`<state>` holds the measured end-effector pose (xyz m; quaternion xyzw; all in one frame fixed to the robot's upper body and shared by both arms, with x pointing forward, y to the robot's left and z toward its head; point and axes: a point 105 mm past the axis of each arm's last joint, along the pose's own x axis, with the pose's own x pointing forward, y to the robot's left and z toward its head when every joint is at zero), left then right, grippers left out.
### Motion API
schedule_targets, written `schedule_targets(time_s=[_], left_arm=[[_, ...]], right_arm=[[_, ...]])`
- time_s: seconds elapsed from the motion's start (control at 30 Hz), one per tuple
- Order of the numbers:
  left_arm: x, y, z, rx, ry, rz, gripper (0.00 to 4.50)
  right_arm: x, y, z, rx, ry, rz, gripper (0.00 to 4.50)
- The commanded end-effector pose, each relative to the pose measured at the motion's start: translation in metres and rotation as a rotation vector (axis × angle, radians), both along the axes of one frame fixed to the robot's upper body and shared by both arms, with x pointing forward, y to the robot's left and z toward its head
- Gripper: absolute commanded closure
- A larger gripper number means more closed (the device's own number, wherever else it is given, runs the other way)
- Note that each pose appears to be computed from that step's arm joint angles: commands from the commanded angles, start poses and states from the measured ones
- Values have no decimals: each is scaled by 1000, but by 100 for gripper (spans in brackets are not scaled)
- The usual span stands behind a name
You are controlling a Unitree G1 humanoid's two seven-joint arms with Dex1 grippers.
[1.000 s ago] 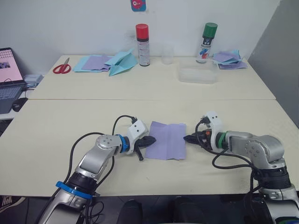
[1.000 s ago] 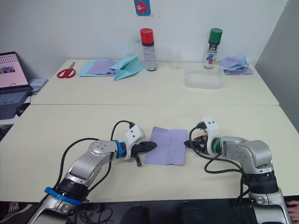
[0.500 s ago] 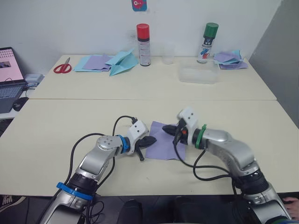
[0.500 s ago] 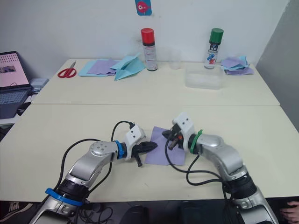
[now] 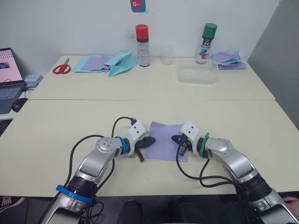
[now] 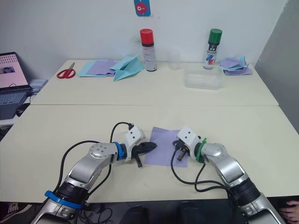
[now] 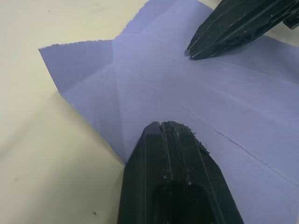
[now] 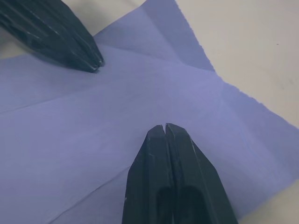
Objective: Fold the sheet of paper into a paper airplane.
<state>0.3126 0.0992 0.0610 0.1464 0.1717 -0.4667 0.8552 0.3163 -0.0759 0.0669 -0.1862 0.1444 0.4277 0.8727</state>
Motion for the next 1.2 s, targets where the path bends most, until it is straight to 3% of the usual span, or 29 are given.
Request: schedule_targets(time_s=[0.03,0.2,0.3,0.37,0.53,0.8,0.9,1.1,1.2], left_arm=[[-5,15,-17,19,86,71,450],[-5,-14,36,-167,-42,1,450],[-5,-32,51,-197,-69,-29,450],[-6,-41,47,-177,-61,-38,450],[-4,-48,11,-57,-20,-13,450],[42,-1,-9,41,-78,270,450],[46,13,-15,54,-59,316,450],[52,25,-8,14,-83,385,450],[56,22,18,-100,-160,400,450]], right_arm=[[7,-15,-3,-3,2,-84,447],[6,-8,-2,28,2,-77,447],[2,-7,-7,22,18,-63,447],[1,-7,-8,20,19,-59,447],[0,-4,-10,18,20,-46,447],[-2,-4,-12,11,30,-34,447],[-3,-4,-14,13,37,-35,447],[-3,-4,-15,13,39,-33,447],[-3,-3,-16,14,38,-34,447]])
